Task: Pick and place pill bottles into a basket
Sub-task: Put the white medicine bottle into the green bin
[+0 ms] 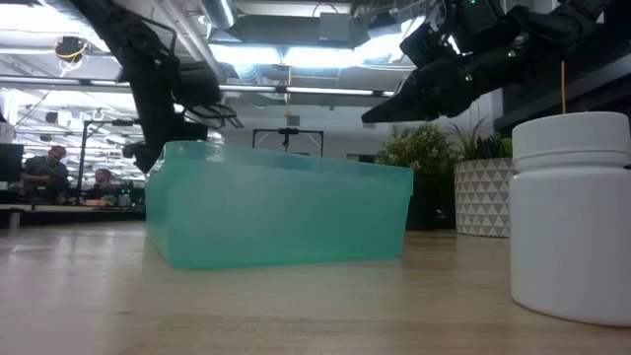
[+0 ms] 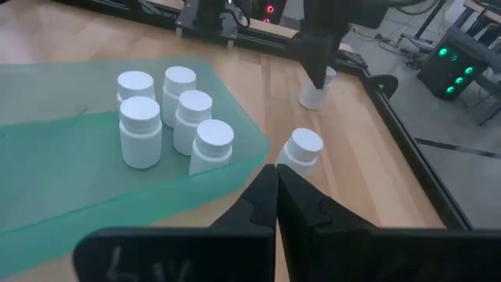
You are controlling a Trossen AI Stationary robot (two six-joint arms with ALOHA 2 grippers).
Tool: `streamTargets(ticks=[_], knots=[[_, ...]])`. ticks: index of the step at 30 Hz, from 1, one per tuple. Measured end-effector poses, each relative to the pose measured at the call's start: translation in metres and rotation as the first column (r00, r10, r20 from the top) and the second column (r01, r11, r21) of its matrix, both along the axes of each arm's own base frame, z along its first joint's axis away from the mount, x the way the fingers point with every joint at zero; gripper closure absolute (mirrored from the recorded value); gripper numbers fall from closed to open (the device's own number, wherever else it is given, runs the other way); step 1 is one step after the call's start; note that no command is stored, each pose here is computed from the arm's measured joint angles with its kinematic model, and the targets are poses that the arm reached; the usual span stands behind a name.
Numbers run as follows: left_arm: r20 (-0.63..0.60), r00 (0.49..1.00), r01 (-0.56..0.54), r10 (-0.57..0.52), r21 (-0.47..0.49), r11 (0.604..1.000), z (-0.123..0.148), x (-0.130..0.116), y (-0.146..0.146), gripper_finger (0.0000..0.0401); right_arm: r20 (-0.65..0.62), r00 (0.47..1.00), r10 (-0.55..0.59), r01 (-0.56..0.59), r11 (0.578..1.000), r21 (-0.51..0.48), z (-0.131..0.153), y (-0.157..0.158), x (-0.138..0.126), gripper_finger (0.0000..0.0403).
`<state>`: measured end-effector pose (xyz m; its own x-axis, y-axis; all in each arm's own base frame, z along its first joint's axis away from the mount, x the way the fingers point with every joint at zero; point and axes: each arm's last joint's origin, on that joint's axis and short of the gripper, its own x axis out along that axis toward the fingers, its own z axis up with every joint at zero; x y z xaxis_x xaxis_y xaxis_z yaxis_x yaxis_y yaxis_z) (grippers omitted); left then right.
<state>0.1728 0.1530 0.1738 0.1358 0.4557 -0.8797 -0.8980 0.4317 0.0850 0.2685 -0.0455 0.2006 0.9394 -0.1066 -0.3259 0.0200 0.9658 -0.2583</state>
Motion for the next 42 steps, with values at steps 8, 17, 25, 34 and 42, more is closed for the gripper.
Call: streamTargets(ticks=[8, 17, 25, 34, 42], knots=[[0.016, 0.999, 0.033, -0.033, -0.010, 0.999, 0.0024, -0.0011, 0.0000, 0.0111, -0.001, 1.000, 0.000, 0.000, 1.000, -0.001, -0.0001, 0.0000, 0.0000, 0.0394], [0.020, 0.999, 0.045, -0.044, -0.023, 0.999, 0.0051, -0.0031, -0.0025, 0.0111, -0.002, 1.000, -0.001, 0.001, 1.000, -0.001, -0.0001, 0.0000, -0.0001, 0.0393], [-0.017, 0.999, 0.029, -0.029, 0.002, 1.000, 0.0050, -0.0047, -0.0021, 0.0111, -0.003, 1.000, -0.001, 0.001, 1.000, -0.001, -0.0002, 0.0000, -0.0001, 0.0393], [-0.010, 0.998, 0.060, -0.060, -0.014, 0.998, 0.0048, -0.0041, -0.0026, 0.0135, -0.003, 1.000, -0.001, 0.001, 1.000, -0.001, -0.0002, 0.0000, -0.0001, 0.0393], [0.003, 0.998, 0.069, -0.069, -0.028, 0.997, 0.0046, -0.0036, -0.0031, 0.0211, -0.003, 1.000, -0.001, 0.001, 1.000, -0.001, -0.0002, 0.0000, -0.0001, 0.0393]])
